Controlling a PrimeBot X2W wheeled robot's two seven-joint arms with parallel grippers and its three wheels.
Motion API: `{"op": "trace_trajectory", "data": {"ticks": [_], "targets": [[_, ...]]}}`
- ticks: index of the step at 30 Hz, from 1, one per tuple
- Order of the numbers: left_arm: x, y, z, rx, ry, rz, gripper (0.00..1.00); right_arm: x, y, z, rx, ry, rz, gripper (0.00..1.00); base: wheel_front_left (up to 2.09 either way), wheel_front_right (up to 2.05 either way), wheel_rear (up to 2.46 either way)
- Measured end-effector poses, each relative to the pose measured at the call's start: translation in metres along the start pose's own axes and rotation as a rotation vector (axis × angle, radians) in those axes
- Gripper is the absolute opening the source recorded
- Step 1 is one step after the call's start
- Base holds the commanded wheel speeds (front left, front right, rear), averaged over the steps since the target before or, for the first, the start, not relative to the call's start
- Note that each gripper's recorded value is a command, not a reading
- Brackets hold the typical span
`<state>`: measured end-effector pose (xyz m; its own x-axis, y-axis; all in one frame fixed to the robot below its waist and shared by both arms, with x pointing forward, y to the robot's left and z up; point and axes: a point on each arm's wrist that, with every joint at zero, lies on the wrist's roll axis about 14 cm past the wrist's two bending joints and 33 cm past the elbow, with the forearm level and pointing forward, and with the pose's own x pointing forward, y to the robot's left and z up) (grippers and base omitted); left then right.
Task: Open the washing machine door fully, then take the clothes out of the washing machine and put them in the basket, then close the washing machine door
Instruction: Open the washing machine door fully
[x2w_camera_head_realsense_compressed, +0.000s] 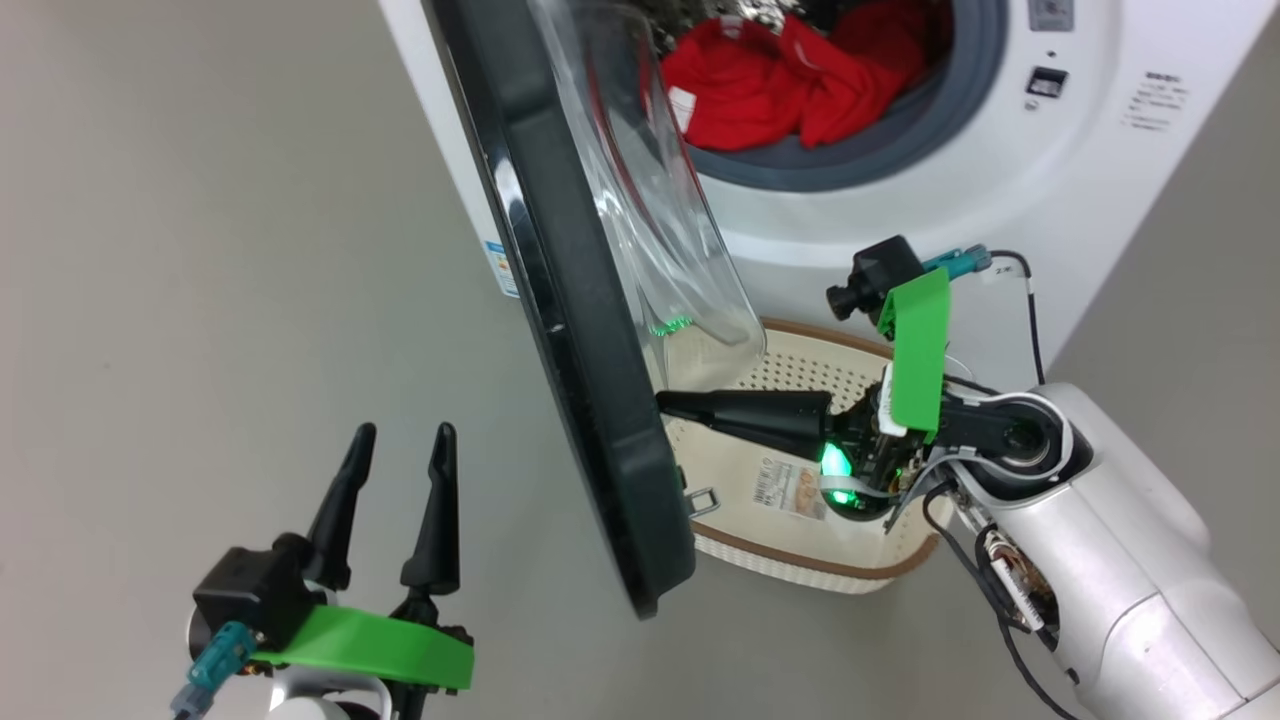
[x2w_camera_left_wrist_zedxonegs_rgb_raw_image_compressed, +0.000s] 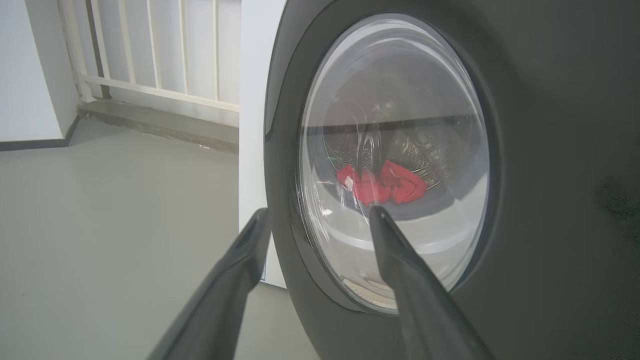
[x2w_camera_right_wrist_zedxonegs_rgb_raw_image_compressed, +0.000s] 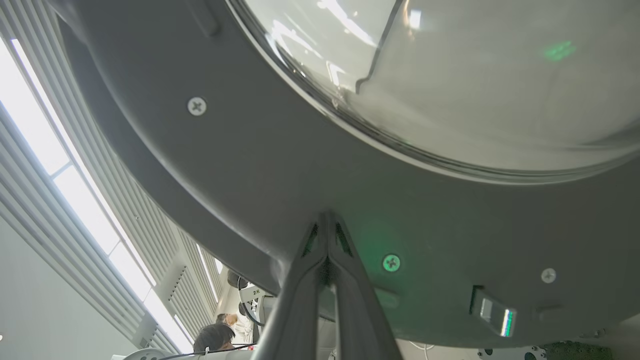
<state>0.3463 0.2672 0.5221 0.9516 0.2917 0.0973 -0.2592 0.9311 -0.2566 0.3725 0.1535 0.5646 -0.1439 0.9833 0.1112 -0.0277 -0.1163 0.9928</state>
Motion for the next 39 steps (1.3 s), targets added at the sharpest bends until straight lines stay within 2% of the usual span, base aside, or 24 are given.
{"op": "trace_trajectory", "data": {"ticks": [17,29,30,31,32,39], "targets": [[-0.032,0.038,0.022,0.005,-0.051,0.111,1.0,0.048,-0.006,-0.035,0.0,0.144,-0.037,0.0,0.0,0.0,0.0],[-0.032,0.034,0.016,-0.002,-0.035,0.098,1.0,0.044,-0.007,-0.034,-0.033,0.121,-0.066,0.02,0.0,0.0,0.0],[-0.031,0.034,0.015,-0.003,-0.034,0.096,1.0,0.042,-0.007,-0.031,-0.05,0.103,-0.074,0.41,0.0,0.0,0.0],[-0.031,0.033,0.015,-0.004,-0.034,0.093,1.0,0.041,-0.006,-0.028,-0.071,0.082,-0.082,0.97,0.0,0.0,0.0],[-0.03,0.032,0.015,-0.005,-0.034,0.091,1.0,0.039,-0.004,-0.025,-0.093,0.065,-0.086,1.0,0.0,0.0,0.0],[-0.027,0.031,0.016,-0.013,-0.039,0.085,1.0,0.018,-0.002,-0.017,-0.244,-0.096,-0.128,1.0,0.0,0.0,0.0]]}}
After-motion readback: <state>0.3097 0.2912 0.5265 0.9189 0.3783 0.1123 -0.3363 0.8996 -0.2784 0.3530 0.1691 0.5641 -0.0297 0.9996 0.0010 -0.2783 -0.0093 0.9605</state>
